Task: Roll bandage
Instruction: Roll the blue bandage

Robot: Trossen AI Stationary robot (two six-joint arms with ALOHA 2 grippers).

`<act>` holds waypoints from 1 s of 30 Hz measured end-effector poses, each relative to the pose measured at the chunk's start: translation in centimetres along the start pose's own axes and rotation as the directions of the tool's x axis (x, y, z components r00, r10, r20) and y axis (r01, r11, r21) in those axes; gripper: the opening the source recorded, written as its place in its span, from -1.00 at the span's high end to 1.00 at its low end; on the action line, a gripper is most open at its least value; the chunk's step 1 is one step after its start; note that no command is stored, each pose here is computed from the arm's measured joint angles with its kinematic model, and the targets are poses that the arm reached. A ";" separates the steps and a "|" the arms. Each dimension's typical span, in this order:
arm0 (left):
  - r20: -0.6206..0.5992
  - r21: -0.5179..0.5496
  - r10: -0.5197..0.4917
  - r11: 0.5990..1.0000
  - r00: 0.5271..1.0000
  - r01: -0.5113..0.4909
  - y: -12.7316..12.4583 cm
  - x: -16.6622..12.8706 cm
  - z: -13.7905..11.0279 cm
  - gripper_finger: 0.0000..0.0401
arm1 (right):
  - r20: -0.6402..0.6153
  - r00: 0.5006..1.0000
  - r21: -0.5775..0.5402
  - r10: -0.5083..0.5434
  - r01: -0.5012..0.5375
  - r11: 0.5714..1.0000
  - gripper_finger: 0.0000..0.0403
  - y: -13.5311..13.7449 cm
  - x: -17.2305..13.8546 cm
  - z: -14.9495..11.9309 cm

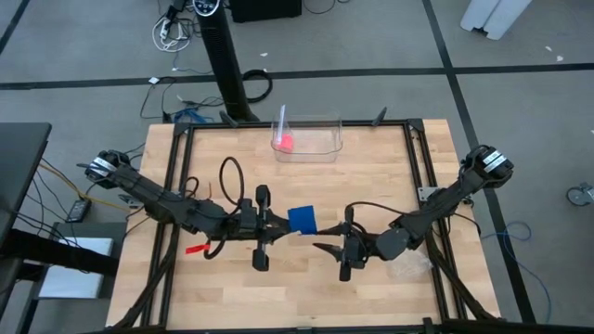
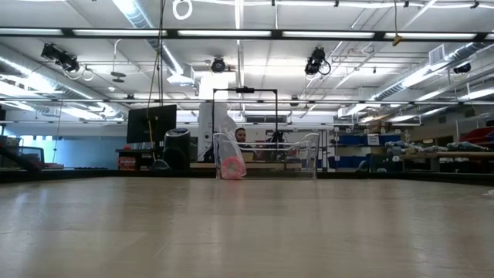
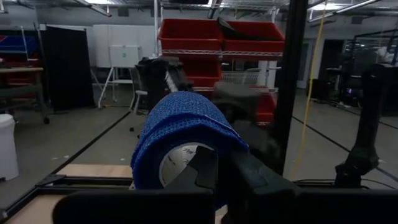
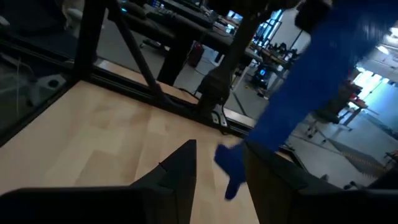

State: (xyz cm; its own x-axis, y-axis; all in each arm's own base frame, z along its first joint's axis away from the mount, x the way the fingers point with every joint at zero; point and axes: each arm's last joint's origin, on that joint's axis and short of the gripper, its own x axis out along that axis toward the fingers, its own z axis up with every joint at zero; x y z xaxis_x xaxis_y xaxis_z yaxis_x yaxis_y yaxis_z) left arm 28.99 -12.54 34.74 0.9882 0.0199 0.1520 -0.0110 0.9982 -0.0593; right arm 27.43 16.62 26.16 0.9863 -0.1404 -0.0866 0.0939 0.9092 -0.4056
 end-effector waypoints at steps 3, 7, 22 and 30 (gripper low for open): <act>-0.008 0.003 0.011 1.000 1.000 -0.011 0.2 0.1 -0.1 0.92 | -0.023 1.000 0.002 -0.021 0.021 1.000 0.35 -0.2 0.2 0.6; -0.008 0.010 0.010 1.000 1.000 -0.010 0.2 0.1 -0.1 0.92 | -0.043 0.994 0.105 -0.100 0.104 0.989 0.32 -0.6 -0.3 1.0; -0.011 0.030 -0.001 1.000 1.000 0.001 0.1 0.0 -0.1 0.92 | -0.094 0.996 0.383 -0.006 0.042 0.923 0.00 -1.6 0.1 0.3; -0.004 0.027 -0.026 0.999 1.000 0.026 0.0 0.0 0.0 0.92 | -0.108 0.994 0.397 -0.028 0.069 0.915 -0.18 -2.1 0.3 0.1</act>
State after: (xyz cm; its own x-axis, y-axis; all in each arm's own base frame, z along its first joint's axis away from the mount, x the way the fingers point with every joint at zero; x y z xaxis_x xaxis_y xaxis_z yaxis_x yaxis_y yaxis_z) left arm 29.02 -12.57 34.70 0.9888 -0.0059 0.1493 0.0103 0.9995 -0.0287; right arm 27.58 14.71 27.07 0.9629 -0.2071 -0.1728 0.2076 0.9781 -0.0156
